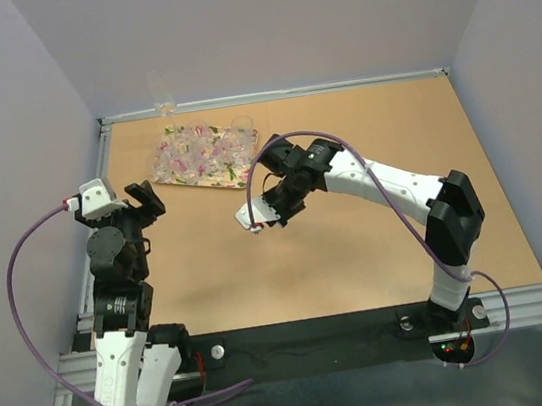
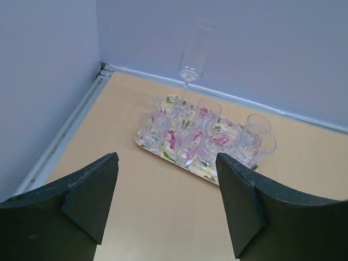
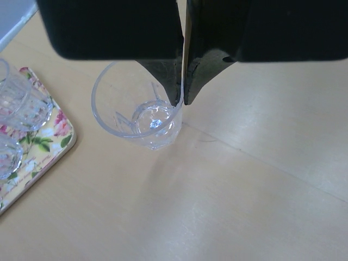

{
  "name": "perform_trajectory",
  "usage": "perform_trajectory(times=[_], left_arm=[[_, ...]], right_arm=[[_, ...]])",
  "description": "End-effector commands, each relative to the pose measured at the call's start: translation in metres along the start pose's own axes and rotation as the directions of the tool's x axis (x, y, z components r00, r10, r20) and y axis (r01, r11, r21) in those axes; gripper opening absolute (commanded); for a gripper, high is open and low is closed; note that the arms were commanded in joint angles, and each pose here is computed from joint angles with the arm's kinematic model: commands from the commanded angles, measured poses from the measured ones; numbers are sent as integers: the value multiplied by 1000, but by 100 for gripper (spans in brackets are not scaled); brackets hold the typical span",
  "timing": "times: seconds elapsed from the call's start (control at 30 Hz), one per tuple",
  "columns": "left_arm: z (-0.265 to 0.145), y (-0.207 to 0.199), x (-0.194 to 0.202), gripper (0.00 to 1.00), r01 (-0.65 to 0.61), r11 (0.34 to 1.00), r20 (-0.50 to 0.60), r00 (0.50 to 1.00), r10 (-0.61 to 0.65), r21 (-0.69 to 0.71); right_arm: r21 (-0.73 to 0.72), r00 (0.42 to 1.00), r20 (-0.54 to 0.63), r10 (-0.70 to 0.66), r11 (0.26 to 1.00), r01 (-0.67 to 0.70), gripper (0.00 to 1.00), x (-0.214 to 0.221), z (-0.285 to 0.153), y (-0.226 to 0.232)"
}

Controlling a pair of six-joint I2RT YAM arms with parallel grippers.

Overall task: Place the glasses into the tray
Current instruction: Place the glass into the tray

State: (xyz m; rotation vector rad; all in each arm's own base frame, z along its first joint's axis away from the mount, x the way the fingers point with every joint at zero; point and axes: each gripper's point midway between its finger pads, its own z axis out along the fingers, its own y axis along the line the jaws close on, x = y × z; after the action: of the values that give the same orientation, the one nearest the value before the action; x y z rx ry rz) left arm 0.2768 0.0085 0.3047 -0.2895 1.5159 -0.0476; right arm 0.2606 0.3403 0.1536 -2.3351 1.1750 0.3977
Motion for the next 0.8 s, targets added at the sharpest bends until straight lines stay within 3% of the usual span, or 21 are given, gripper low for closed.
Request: perform_trajectory(times=[0.0, 0.33, 0.77], left_arm=[[-2, 14, -11, 83, 21, 997, 61, 998, -17, -73], [-8, 27, -19, 83, 46, 989, 101, 994, -32, -143], [-9, 28, -19, 83, 47, 988, 104, 994, -32, -150]], right_arm=[[55, 997, 22, -80, 995, 78, 0, -22, -7, -25], [123, 992, 56, -111, 987, 103, 0, -42, 16, -66], [316, 997, -44, -62, 946, 73, 0, -22, 45, -138]])
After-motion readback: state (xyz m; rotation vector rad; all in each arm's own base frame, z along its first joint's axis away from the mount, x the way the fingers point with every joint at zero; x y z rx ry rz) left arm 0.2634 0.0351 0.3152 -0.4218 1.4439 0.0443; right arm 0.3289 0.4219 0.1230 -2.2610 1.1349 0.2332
